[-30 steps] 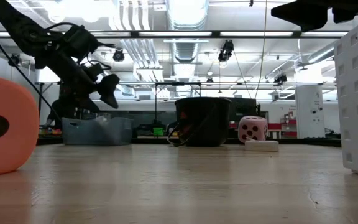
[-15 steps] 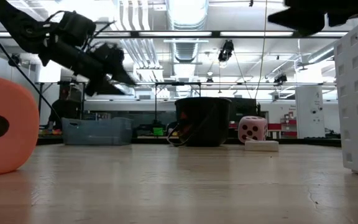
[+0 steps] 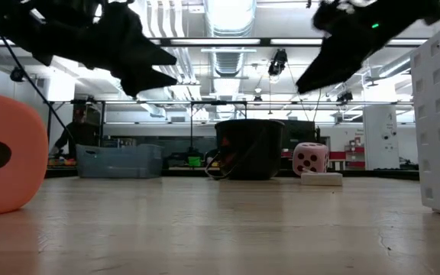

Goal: Pick & Place Toys
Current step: Put the yellow deck of cards into the black bin

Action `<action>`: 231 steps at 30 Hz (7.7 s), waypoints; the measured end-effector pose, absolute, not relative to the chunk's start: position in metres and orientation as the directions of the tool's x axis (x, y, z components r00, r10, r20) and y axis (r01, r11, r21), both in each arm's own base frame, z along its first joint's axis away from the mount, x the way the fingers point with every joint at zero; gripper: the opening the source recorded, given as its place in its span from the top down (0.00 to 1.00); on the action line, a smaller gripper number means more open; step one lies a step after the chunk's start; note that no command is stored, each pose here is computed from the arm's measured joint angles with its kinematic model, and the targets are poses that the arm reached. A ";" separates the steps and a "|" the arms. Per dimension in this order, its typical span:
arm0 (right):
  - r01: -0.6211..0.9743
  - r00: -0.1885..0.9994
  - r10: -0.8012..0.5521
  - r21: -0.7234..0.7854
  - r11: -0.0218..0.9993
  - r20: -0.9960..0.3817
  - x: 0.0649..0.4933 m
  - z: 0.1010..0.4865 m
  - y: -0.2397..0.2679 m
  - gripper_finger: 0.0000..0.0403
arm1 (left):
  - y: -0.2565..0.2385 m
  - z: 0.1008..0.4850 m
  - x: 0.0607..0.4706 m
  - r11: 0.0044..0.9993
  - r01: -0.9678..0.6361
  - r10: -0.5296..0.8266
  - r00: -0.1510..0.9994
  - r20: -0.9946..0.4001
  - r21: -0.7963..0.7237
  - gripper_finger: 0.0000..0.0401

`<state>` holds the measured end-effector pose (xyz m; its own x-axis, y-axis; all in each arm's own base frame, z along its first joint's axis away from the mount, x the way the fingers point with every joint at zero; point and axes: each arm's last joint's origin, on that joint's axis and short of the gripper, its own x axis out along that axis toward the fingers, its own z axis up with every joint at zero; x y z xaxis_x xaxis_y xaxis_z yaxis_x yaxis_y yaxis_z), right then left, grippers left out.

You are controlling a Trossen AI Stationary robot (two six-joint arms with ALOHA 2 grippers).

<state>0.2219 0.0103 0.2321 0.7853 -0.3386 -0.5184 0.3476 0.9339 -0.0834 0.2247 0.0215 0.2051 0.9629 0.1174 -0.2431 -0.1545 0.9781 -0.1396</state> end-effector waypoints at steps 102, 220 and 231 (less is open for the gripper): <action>-0.089 0.335 0.025 -0.006 0.996 -0.942 0.427 0.172 -0.006 0.96 | 0.011 0.198 0.199 0.913 -0.408 0.367 0.827 -0.425 -0.005 0.17; -0.024 0.938 0.004 -0.052 0.998 -0.347 0.201 0.219 0.029 0.10 | -0.007 0.129 0.399 0.891 -0.454 0.163 0.290 -0.943 0.014 0.78; -0.024 0.938 0.004 -0.051 0.998 -0.347 0.201 0.218 0.029 0.10 | -0.016 0.142 0.383 0.907 -0.406 0.224 0.238 -0.945 0.113 0.85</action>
